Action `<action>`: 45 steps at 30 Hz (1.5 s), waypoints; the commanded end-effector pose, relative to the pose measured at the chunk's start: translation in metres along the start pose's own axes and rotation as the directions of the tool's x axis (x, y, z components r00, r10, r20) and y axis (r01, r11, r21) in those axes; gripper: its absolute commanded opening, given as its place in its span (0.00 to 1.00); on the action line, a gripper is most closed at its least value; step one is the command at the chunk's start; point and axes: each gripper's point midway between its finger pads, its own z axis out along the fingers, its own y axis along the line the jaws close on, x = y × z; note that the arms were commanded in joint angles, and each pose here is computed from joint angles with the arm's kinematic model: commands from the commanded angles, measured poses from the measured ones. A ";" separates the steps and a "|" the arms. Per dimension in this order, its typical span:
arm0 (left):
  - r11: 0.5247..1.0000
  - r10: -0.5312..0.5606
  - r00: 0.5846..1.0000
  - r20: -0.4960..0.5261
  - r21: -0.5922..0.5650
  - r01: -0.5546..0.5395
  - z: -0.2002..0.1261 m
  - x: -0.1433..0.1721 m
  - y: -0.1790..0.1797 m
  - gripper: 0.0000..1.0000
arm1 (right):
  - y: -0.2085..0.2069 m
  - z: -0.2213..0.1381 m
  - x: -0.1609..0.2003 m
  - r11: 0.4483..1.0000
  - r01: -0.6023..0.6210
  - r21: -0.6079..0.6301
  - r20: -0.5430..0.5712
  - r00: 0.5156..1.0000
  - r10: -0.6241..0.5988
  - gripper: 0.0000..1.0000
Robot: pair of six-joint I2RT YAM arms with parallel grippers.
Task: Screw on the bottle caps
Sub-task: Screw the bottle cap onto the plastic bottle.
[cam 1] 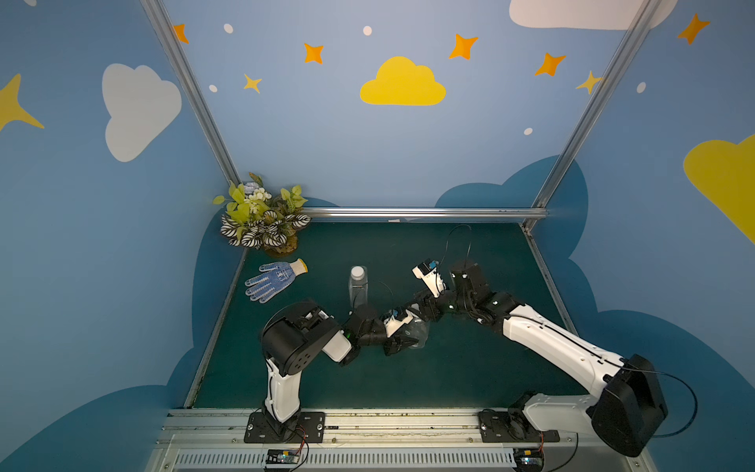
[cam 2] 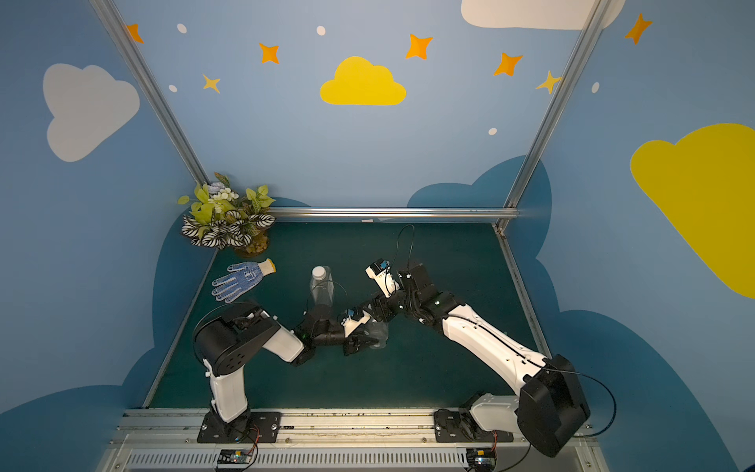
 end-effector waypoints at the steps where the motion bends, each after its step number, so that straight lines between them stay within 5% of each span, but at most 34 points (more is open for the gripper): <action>1: 1.000 0.016 0.999 0.033 0.018 -0.017 0.001 -0.011 0.000 0.42 | 0.001 0.001 0.007 1.000 0.027 -0.015 -0.010 1.000 -0.027 0.52; 22: 1.000 0.018 0.999 0.047 0.003 -0.018 -0.002 -0.014 0.003 0.42 | -0.009 -0.001 0.031 0.999 0.016 0.049 -0.044 0.999 -0.014 0.30; 45: 0.986 0.097 0.989 0.111 -0.143 -0.080 -0.007 -0.008 0.016 0.43 | -0.023 0.009 0.063 0.983 -0.063 0.173 -0.061 0.995 0.074 0.32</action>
